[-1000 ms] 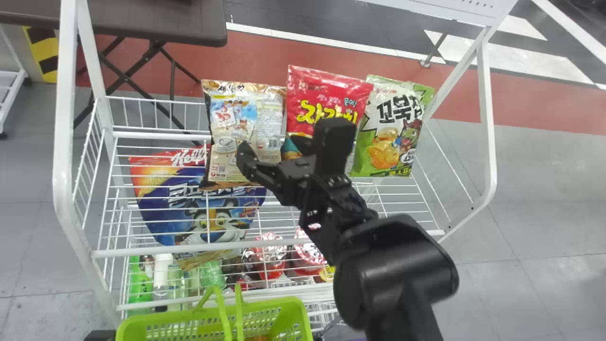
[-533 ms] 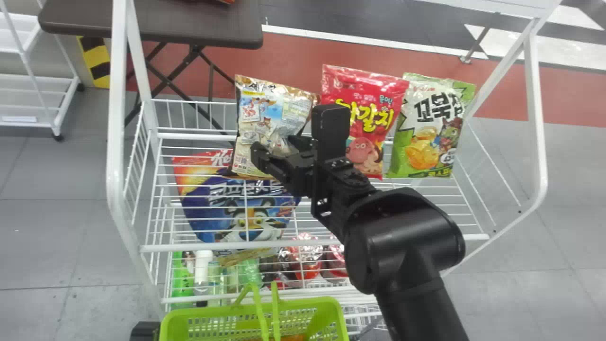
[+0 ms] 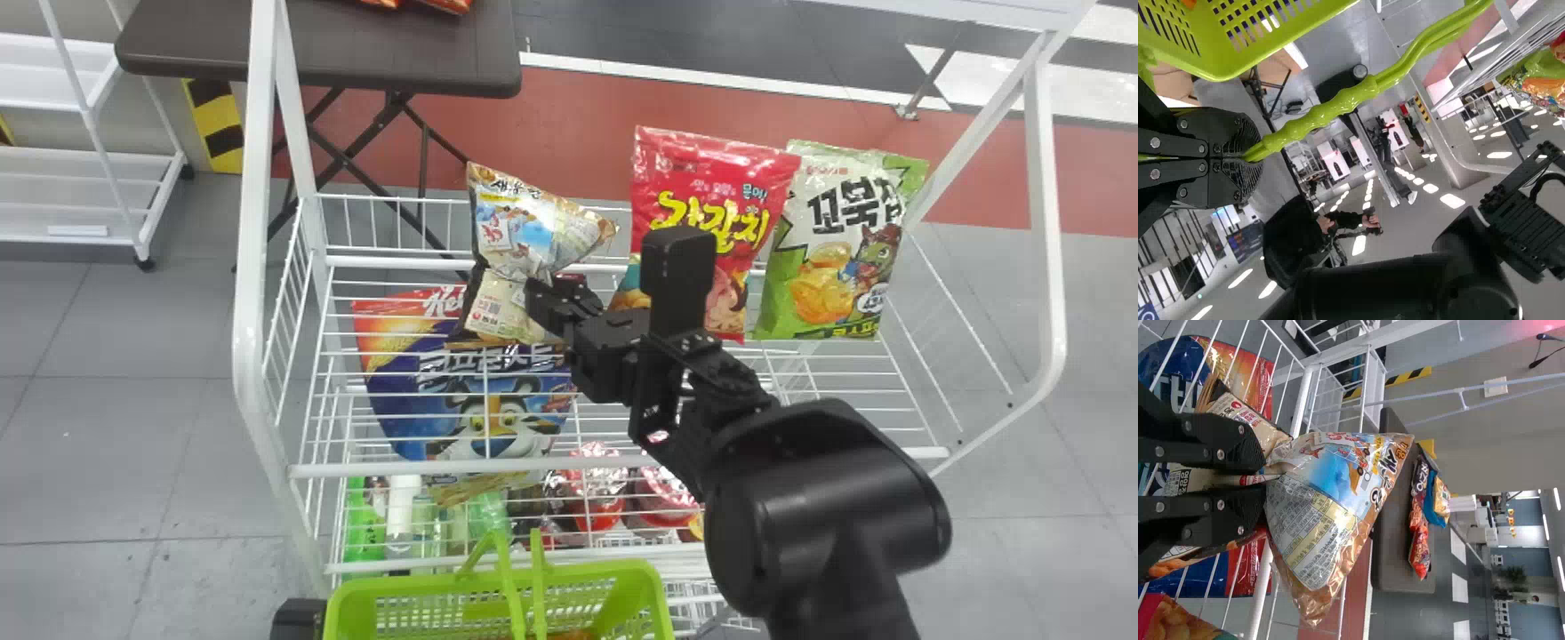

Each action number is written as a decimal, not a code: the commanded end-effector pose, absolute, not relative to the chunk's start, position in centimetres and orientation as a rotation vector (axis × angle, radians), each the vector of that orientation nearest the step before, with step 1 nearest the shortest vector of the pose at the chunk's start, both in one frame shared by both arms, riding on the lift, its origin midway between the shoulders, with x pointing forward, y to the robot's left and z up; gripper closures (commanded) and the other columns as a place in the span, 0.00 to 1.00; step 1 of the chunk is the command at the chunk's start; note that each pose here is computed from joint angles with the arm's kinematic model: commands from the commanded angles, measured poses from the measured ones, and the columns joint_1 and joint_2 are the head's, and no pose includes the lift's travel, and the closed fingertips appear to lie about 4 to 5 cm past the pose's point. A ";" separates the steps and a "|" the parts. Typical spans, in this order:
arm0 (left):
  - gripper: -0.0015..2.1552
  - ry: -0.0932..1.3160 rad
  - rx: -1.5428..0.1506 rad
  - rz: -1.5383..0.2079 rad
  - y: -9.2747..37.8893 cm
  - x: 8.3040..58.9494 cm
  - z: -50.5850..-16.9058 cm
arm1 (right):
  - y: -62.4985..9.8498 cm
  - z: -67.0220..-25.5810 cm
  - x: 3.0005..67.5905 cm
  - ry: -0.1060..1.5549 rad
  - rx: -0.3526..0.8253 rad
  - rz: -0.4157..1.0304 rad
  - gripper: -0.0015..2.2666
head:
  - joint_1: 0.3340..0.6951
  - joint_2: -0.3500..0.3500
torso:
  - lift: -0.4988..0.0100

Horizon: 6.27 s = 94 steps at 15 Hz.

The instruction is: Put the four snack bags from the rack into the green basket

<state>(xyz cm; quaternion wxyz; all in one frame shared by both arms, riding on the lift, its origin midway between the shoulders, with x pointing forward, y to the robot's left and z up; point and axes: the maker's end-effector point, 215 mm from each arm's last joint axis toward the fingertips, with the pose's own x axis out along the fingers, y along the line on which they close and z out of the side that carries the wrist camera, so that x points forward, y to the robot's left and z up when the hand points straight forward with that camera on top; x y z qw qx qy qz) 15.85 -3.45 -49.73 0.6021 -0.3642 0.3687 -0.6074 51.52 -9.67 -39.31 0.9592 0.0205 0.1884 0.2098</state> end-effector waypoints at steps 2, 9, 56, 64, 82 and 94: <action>0.88 0.859 -0.848 -1.404 -3.3 15.8 -49.8 | -11.8 -35.4 48.3 0.312 0.068 0.428 0.96 | 1.00 0.17 | 0.97; 0.88 0.849 -0.856 -1.385 -2.7 16.0 -49.6 | -16.6 -39.0 33.0 0.692 0.163 0.422 0.96 | 1.00 0.00 | 0.97; 0.88 0.888 -0.863 -1.397 -3.0 14.7 -49.3 | -26.9 -38.0 55.0 0.238 0.070 0.192 0.98 | 1.00 0.00 | 0.97; 0.88 0.904 -0.871 -1.378 -2.8 15.0 -49.7 | -28.7 -36.3 52.4 0.141 0.130 0.197 0.99 | 1.00 0.00 | 0.97; 0.88 0.853 -0.876 -1.380 -2.6 15.0 -49.1 | -21.8 -48.0 19.9 1.105 0.671 0.351 0.99 | 1.00 0.00 | 0.97; 0.88 0.858 -0.876 -1.390 -2.9 14.6 -49.0 | -16.6 -54.5 18.9 1.226 0.533 0.389 0.99 | 1.00 0.00 | 0.97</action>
